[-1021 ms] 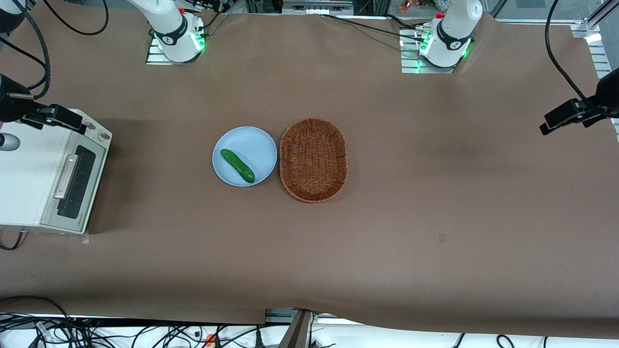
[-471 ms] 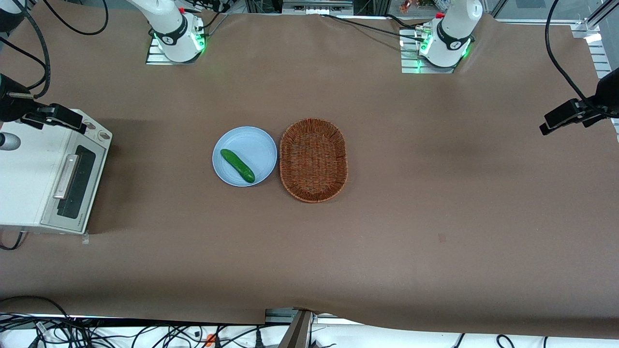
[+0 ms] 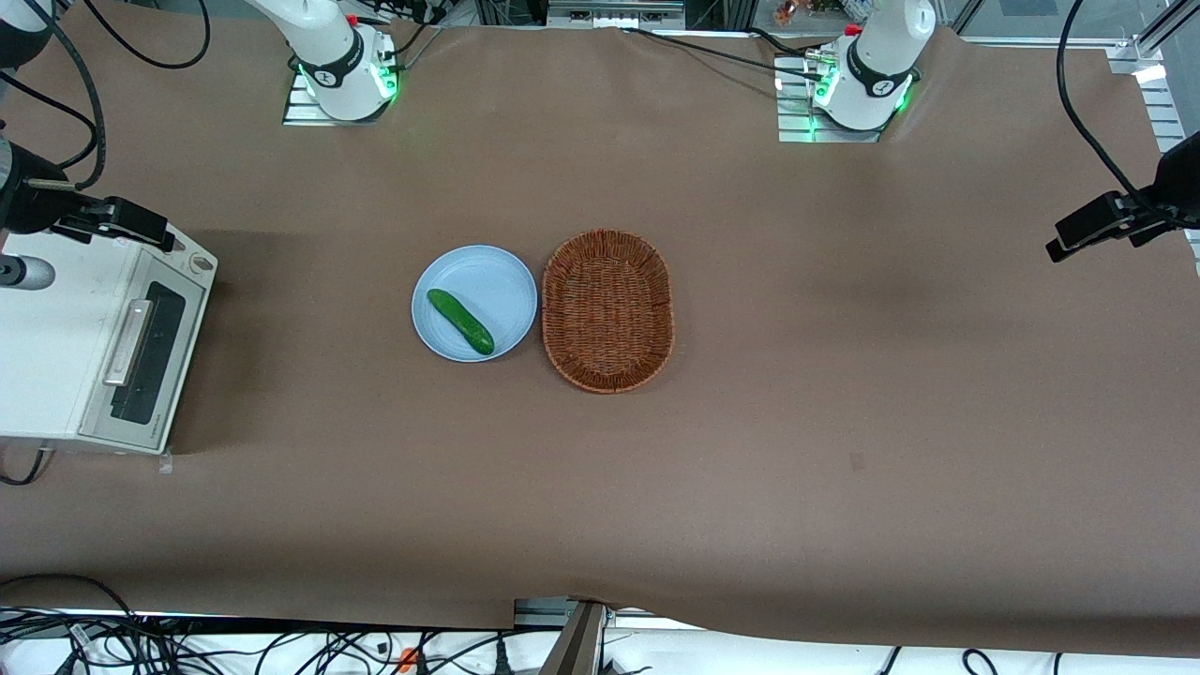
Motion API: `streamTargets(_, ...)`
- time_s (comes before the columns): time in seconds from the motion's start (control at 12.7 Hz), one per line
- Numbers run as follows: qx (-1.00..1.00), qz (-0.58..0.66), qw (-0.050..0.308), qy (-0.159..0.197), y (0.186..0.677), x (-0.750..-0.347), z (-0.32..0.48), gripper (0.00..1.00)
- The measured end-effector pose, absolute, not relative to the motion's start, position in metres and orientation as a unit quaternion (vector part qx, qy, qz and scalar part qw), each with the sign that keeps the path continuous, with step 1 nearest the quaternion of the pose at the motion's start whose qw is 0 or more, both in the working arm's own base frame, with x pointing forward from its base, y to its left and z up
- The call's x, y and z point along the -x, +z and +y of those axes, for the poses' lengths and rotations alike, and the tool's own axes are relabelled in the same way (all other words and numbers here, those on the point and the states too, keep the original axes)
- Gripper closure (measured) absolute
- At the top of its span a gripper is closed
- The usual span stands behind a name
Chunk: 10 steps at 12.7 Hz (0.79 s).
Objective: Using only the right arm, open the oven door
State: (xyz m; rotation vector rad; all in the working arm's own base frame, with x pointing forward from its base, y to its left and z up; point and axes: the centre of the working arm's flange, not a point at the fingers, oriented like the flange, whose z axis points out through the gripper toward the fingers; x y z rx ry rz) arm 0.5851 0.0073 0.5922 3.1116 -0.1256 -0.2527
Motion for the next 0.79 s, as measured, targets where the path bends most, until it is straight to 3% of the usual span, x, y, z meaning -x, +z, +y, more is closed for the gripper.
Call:
streamTargets(0.47, -0.989, -0.023, 0.015, -0.148, 0.532, -0.595, 0.01, 0.0)
streamTargets(0.79, -0.986, -0.023, 0.021, -0.164, 0.486, -0.61, 0.012, 0.0)
